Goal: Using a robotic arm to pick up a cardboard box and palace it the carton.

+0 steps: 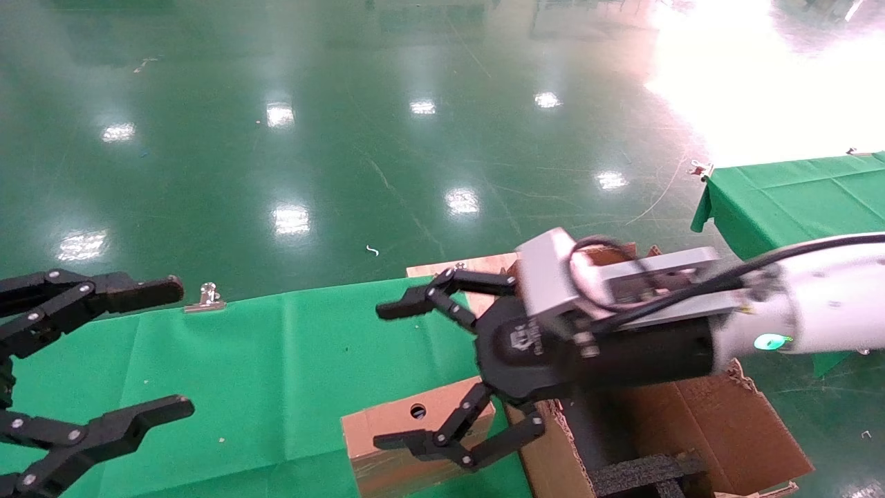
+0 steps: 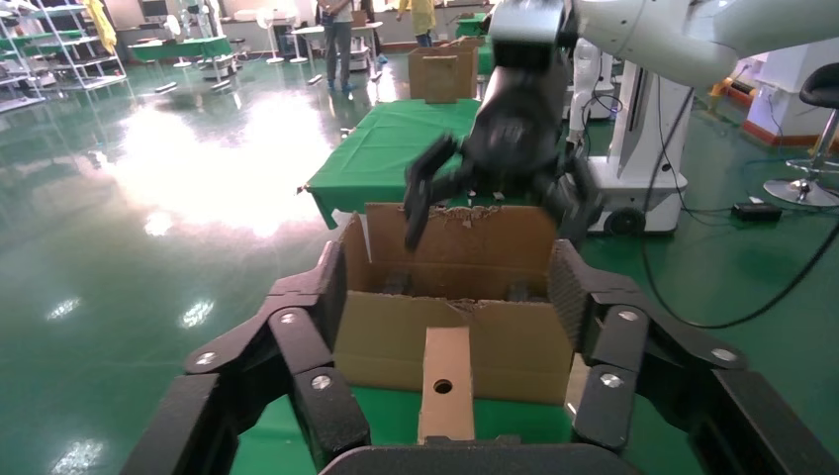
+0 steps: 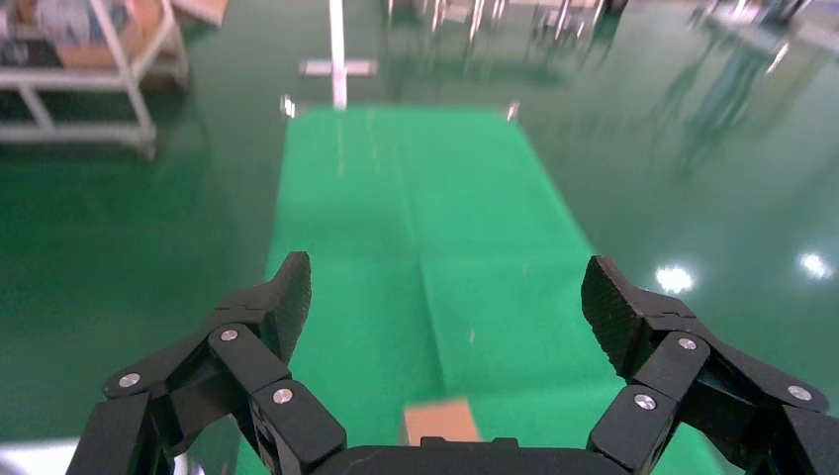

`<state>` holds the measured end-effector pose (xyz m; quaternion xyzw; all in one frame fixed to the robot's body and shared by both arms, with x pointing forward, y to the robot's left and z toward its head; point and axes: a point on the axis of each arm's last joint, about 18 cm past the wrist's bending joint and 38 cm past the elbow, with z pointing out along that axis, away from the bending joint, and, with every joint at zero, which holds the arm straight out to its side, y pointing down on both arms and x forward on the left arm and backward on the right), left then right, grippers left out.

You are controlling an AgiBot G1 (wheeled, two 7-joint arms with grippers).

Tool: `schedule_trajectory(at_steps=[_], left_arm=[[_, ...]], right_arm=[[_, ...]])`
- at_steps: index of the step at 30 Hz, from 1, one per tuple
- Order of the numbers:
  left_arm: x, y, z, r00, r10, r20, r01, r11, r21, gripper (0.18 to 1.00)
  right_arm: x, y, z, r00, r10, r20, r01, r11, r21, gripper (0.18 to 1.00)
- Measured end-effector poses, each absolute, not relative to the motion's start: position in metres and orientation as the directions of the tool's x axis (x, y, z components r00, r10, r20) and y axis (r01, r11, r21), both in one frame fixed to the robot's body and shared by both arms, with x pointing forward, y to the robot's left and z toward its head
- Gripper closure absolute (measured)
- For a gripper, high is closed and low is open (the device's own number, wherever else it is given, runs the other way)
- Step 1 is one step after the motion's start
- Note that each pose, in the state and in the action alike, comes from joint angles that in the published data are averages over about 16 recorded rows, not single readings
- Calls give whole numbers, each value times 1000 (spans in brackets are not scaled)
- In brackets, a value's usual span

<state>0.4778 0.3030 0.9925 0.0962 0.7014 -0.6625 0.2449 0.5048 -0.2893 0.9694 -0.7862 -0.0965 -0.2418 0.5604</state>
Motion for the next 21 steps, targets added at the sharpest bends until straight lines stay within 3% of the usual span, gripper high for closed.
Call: schedule_trajectory(at_steps=[12, 21], left_arm=[[478, 303, 993, -862, -189, -471, 459, 104, -882, 630], [478, 303, 993, -862, -189, -471, 459, 104, -882, 829]], right_arm=[[544, -267, 945, 862, -5, 508, 389, -636, -666, 178], [566, -250, 937, 836, 108, 538, 410, -774, -482, 178]])
